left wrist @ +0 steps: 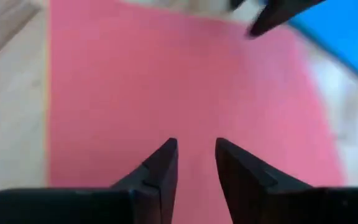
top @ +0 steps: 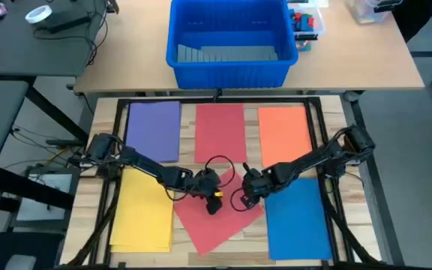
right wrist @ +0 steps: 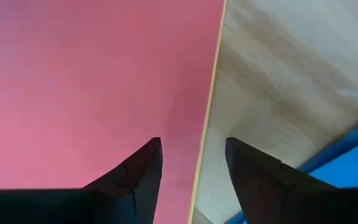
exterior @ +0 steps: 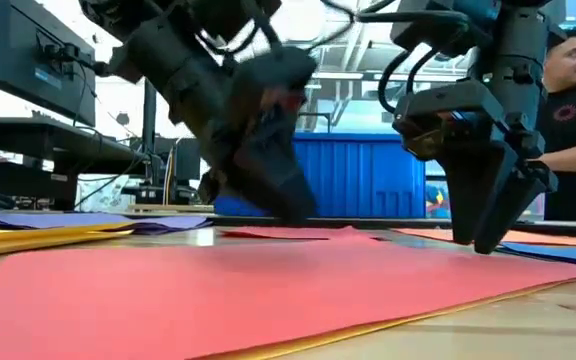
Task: Organize paper
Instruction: Stack the pink colored paper on top of the other pink colored paper
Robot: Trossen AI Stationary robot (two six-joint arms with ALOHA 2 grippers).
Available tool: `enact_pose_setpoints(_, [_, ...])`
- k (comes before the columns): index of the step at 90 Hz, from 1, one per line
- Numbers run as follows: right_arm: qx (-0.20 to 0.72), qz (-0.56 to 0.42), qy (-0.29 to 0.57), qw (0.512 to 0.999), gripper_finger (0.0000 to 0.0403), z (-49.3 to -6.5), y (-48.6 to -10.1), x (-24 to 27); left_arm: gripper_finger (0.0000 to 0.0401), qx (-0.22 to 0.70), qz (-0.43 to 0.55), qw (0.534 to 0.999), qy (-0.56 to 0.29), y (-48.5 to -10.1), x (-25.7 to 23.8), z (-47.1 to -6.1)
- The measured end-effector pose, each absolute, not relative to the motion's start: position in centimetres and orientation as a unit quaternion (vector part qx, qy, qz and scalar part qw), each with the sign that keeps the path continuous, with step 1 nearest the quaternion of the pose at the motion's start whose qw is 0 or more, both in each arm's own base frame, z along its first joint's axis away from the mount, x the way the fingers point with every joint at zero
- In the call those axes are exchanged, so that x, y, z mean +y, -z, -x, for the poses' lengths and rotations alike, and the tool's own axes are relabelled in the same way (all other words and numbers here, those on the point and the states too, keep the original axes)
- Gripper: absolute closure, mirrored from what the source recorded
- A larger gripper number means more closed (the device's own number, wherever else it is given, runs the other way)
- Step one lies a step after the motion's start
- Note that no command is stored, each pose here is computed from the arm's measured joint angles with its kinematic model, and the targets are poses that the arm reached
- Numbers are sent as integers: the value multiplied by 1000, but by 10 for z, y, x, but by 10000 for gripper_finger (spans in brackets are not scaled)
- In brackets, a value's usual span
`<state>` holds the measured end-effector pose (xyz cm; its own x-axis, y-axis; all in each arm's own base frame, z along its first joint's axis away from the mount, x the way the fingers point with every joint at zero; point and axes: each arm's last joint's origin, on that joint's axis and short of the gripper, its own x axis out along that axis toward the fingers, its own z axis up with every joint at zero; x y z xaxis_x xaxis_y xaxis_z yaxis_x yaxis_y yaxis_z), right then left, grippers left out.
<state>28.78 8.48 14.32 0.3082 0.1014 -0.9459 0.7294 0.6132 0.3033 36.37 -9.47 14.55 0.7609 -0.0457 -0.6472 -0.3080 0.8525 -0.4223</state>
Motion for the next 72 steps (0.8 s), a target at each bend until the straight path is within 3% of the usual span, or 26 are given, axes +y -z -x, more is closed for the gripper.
enact_pose_setpoints(46, [523,-405,185,726,235,-297,-144,89,308,375,263,885,-87,-101,-104,-369])
enact_pose_setpoints(72, [504,-418,157,739,235,-306,-183,93,308,381,261,883,-90,-99,-103,-368])
